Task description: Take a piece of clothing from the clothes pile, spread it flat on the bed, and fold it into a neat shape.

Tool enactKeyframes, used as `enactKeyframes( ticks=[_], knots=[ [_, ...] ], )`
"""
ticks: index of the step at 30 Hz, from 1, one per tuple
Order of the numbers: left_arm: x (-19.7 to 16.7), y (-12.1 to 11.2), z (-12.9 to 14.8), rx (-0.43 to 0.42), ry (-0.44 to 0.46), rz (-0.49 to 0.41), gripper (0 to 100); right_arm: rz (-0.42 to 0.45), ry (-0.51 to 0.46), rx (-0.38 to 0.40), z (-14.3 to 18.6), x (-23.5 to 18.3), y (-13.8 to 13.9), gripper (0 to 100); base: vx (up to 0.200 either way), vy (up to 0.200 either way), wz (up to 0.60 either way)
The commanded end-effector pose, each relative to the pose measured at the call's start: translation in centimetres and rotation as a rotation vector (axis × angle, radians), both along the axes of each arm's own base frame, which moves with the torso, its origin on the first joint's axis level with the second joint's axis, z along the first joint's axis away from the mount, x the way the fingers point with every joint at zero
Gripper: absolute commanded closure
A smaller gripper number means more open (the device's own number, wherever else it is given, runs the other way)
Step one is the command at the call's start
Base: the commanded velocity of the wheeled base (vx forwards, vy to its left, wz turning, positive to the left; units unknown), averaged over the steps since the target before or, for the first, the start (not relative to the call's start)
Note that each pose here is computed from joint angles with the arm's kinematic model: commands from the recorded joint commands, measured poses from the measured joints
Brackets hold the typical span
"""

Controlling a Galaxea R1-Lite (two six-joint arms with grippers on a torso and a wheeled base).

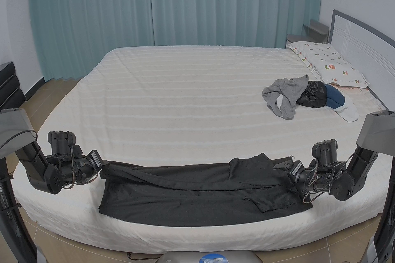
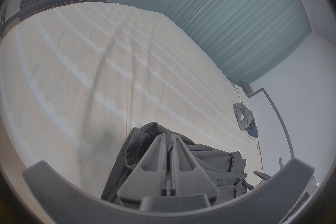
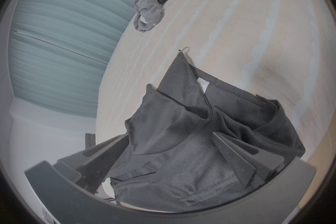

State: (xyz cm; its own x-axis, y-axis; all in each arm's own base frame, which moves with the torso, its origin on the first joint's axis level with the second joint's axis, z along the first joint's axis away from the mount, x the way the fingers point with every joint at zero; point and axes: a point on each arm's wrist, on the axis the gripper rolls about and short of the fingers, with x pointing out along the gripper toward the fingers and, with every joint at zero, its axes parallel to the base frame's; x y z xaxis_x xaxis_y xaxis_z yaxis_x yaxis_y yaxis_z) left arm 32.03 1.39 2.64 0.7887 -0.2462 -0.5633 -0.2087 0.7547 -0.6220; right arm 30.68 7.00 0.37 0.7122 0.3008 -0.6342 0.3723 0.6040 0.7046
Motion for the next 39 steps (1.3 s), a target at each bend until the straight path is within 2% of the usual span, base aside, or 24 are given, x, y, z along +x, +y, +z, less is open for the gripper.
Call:
enactKeyframes(
  ticks=[1, 14, 15, 25, 32, 39],
  knots=[
    [0.0, 0.0, -0.1, -0.001, 0.004, 0.001, 100, 0.0, 0.021, -0.007, -0.6, 0.0, 0.1, 0, 0.0, 0.0, 0.0],
    [0.0, 0.0, -0.1, 0.001, 0.002, 0.0, 100, -0.018, -0.001, -0.01, -1.1, 1.5, 0.2, 0, 0.0, 0.0, 0.0],
    [0.0, 0.0, -0.1, 0.001, 0.002, 0.0, 100, -0.019, -0.001, -0.011, -1.1, 1.6, 0.2, 100, 0.0, 0.0, 0.0],
    [0.0, 0.0, 0.0, 0.002, 0.001, 0.001, 100, -0.044, 0.004, -0.032, -1.2, 1.5, 0.0, 100, 0.0, 0.0, 0.0],
    [0.0, 0.0, -0.1, 0.007, 0.0, 0.001, 100, -0.053, -0.018, -0.026, -0.1, 1.2, -0.3, 100, 0.0, 0.0, 0.0],
    [0.0, 0.0, -0.1, 0.009, 0.0, 0.003, 100, -0.047, 0.005, -0.033, 0.1, 0.3, -0.4, 100, 0.0, 0.0, 0.0]
  ],
)
